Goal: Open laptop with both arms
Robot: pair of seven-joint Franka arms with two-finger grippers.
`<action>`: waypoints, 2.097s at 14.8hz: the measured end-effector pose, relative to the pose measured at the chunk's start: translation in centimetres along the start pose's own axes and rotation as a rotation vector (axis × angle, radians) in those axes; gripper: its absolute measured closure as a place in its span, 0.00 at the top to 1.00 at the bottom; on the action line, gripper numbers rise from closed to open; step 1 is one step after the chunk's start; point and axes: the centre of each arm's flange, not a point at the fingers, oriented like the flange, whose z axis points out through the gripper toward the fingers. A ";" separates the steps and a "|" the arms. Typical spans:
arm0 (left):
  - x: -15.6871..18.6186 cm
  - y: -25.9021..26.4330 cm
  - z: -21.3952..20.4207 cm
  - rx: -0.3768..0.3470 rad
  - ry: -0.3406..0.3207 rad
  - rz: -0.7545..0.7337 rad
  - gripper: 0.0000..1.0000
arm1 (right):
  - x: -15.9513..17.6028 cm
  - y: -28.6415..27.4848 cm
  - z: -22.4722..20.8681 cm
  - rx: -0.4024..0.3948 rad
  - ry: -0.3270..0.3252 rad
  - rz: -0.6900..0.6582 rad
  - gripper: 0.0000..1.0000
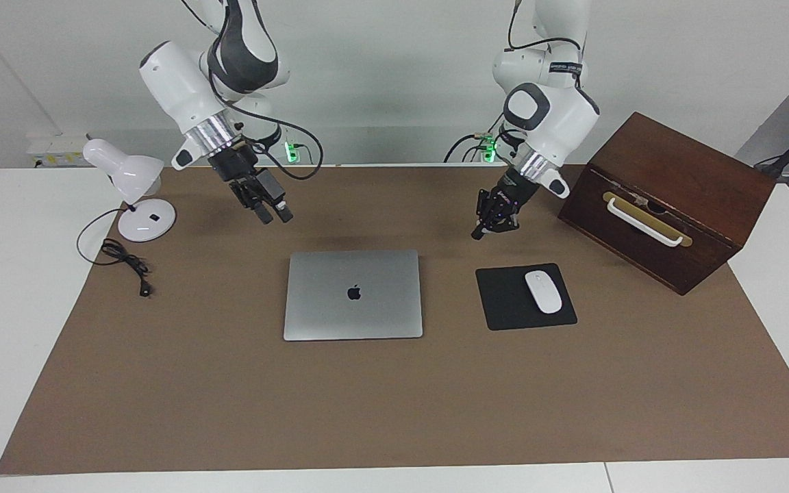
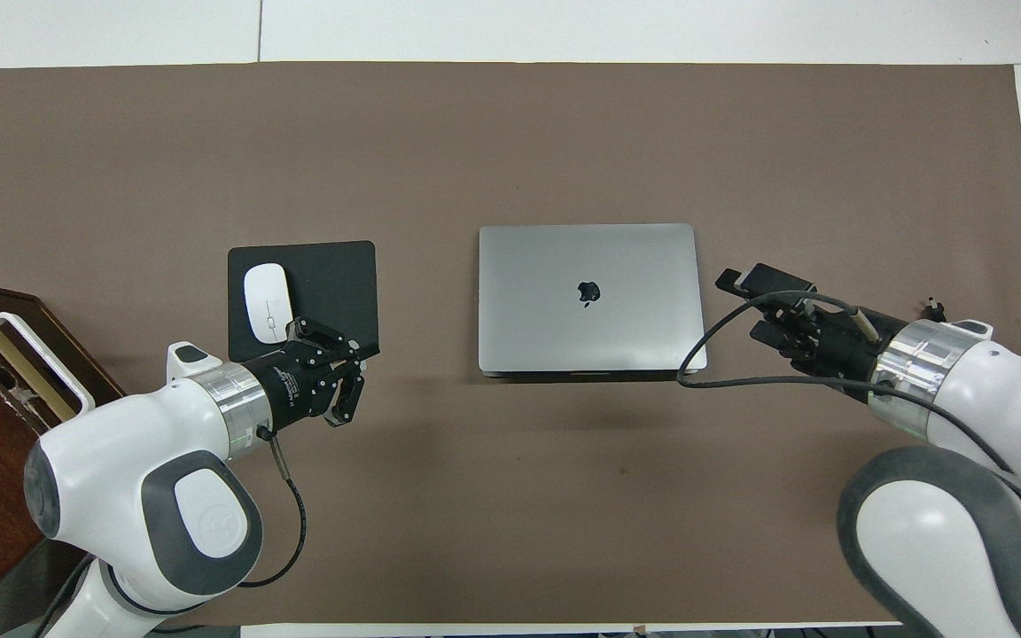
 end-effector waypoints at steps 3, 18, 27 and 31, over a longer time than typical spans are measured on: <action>0.4 -0.5 0.1 -0.030 -0.013 -0.074 0.01 | -2.5 0.2 1.6 0.005 0.025 0.043 1.00; 2.7 -9.5 7.1 0.019 -0.095 -0.312 0.01 | -11.2 5.9 8.6 0.038 0.105 0.275 1.00; 1.1 -9.6 10.4 0.035 -0.110 -0.320 0.01 | -11.3 8.4 10.5 -0.018 0.103 0.240 1.00; 0.0 -9.8 12.2 0.049 -0.116 -0.329 0.01 | -11.3 8.7 11.3 -0.036 0.102 0.244 1.00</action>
